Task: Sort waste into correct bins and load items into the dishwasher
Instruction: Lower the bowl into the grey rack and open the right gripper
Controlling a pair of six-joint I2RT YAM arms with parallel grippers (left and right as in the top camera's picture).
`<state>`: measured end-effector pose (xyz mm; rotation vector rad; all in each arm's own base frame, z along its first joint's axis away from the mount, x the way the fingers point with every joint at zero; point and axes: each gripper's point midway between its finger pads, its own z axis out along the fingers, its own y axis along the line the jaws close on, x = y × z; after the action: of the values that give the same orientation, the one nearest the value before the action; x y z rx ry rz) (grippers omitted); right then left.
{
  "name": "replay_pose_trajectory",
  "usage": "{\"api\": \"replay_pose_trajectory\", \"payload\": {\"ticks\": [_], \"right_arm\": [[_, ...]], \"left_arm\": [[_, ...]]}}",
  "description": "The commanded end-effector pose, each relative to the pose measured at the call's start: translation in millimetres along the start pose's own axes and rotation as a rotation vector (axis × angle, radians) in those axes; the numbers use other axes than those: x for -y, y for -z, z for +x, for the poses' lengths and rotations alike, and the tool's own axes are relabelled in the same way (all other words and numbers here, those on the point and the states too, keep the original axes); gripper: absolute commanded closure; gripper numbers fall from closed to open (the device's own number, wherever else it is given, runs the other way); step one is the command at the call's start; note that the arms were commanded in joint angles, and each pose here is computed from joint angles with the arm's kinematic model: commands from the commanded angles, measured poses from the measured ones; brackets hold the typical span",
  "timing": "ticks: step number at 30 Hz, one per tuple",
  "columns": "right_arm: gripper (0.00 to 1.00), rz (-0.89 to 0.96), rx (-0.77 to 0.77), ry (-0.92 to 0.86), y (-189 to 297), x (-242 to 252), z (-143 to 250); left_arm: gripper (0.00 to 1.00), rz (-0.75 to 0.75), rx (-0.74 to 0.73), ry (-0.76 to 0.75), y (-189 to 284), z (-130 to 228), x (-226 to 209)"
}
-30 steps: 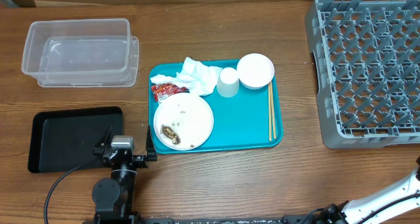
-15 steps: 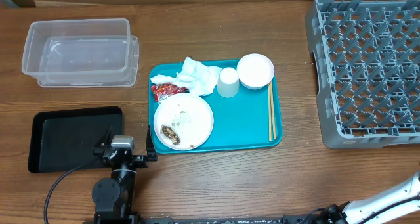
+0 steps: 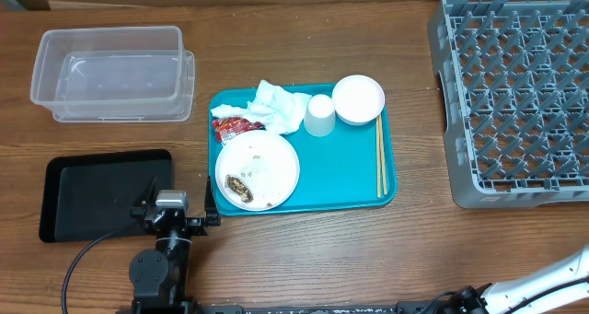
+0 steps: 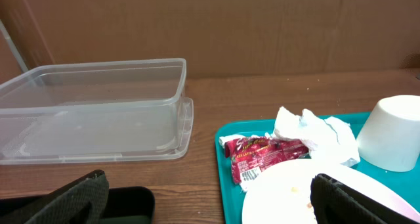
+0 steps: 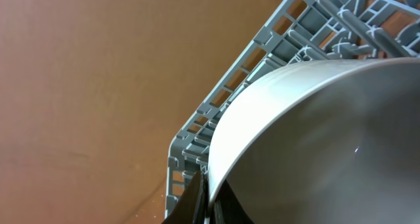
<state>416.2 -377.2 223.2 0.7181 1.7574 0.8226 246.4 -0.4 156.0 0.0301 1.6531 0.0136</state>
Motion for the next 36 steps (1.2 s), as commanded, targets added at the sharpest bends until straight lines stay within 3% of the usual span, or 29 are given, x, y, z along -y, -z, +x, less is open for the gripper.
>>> {"api": "replay_pose_trajectory", "payload": {"ticks": [1,11,19,21,27,36], "right_arm": [[0.96,-0.017,-0.014,0.016,-7.4,4.9,5.1],[0.96,0.004,-0.047,-0.066,-16.9,47.8,25.2],[0.96,0.084,0.011,-0.108,11.5,52.0,8.4],[0.91,0.156,0.042,-0.116,23.6,54.6,1.4],[0.62,0.311,0.115,-0.15,62.3,45.0,-14.1],[0.62,0.492,0.257,-0.125,112.6,-0.9,-39.8]], "left_arm": [[0.0,-0.016,0.005,0.008,0.2,0.4,-3.5],[0.0,-0.016,0.005,0.008,0.2,0.4,-3.5],[0.0,-0.016,0.005,0.008,0.2,0.4,-3.5],[0.0,-0.016,0.005,0.008,0.3,0.3,-3.5],[0.0,-0.016,0.005,0.008,0.2,0.4,-3.5],[0.0,-0.017,0.005,0.008,0.3,0.3,-3.5]]}}
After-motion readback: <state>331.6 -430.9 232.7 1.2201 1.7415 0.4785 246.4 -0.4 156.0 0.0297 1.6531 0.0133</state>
